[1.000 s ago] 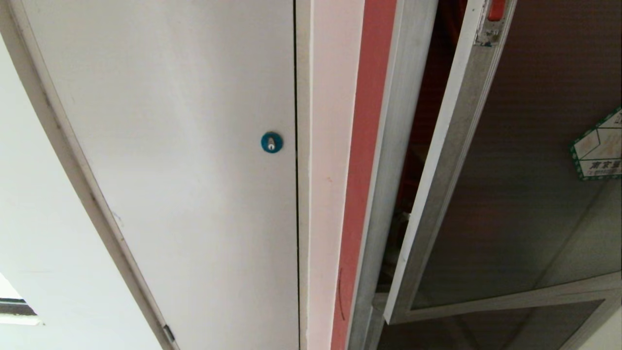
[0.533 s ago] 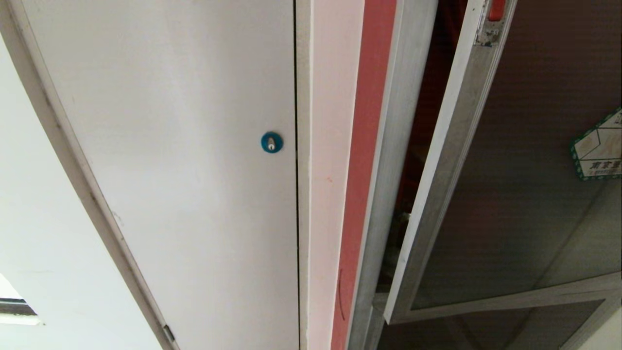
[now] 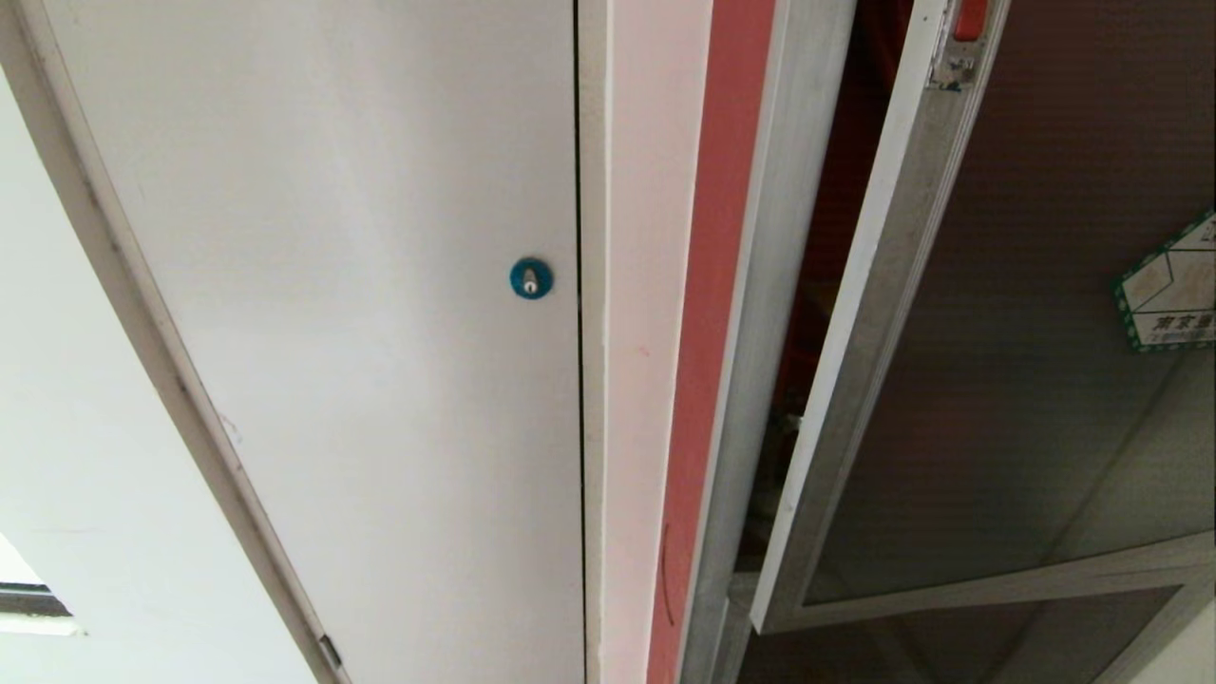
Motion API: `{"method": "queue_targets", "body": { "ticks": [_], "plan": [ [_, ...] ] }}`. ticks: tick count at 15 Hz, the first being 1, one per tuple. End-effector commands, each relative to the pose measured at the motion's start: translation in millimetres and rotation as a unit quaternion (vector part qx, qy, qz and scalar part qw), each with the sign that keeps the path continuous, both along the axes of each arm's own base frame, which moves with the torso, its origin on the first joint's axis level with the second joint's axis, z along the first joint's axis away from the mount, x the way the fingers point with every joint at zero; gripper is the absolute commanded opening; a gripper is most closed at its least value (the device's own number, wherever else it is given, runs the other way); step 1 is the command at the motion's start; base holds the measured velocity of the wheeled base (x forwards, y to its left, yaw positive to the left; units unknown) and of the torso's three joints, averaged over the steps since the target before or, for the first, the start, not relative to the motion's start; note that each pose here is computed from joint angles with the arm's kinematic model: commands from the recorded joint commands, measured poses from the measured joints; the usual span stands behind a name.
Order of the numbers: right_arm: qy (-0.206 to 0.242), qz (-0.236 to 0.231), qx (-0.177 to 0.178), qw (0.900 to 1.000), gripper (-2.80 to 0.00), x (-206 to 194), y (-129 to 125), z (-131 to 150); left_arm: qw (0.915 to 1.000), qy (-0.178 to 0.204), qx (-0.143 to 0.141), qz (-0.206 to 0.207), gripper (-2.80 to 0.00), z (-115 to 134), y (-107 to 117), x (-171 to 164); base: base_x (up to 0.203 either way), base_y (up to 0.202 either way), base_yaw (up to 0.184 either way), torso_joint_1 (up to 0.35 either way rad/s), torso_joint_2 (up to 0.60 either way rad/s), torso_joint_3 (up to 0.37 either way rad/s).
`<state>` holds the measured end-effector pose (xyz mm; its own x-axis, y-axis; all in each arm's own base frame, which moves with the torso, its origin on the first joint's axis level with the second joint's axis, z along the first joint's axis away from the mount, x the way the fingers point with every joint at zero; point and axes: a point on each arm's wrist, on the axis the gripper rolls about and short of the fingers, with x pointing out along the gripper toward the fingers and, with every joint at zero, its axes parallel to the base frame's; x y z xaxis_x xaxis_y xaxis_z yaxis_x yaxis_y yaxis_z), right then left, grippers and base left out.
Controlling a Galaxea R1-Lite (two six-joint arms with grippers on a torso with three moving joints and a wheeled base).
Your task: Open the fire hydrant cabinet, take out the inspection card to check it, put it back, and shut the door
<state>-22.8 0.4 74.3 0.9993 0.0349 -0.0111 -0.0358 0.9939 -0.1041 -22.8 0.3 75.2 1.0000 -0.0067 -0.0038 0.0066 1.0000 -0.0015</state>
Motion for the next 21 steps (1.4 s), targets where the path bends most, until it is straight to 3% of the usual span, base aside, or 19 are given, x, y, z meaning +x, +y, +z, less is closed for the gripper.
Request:
{"method": "queue_targets", "body": {
  "ticks": [1, 13, 17, 19, 21],
  "plan": [
    [0.002, 0.001, 0.003, 1.0, -2.8, 0.1, 0.0, -0.2, 1.0, 0.0, 0.0, 0.0, -2.8, 0.1, 0.0, 0.0, 0.0, 0.0, 0.0, 0.0, 0.0, 0.0],
    [0.001, 0.0, 0.008, 1.0, -2.8, 0.1, 0.0, 0.1, 1.0, 0.0, 0.0, 0.0, -2.8, -0.2, 0.0, 0.0, 0.0, 0.0, 0.0, 0.0, 0.0, 0.0],
    [0.001, 0.001, 0.008, 1.0, -2.8, 0.1, 0.0, 0.1, 0.9999, -0.004, 0.013, -0.001, -2.8, 2.2, 0.0, -0.6, 0.0, 0.0, 0.0, 0.0, 0.0, 0.0],
    [0.001, 0.0, 0.008, 1.0, -2.8, 0.1, 0.0, 0.1, 0.9992, -0.036, 0.013, -0.011, -2.8, 25.8, -0.5, -6.6, 0.0, 0.0, 0.0, 0.0, 0.0, 0.0],
    [0.001, 0.001, 0.008, 1.0, -2.8, 0.1, 0.0, 0.1, 0.9989, -0.03, 0.012, -0.035, -2.8, 58.2, -1.5, -2.4, 0.0, 0.0, 0.0, 0.0, 0.0, 0.0]
  ]
}}
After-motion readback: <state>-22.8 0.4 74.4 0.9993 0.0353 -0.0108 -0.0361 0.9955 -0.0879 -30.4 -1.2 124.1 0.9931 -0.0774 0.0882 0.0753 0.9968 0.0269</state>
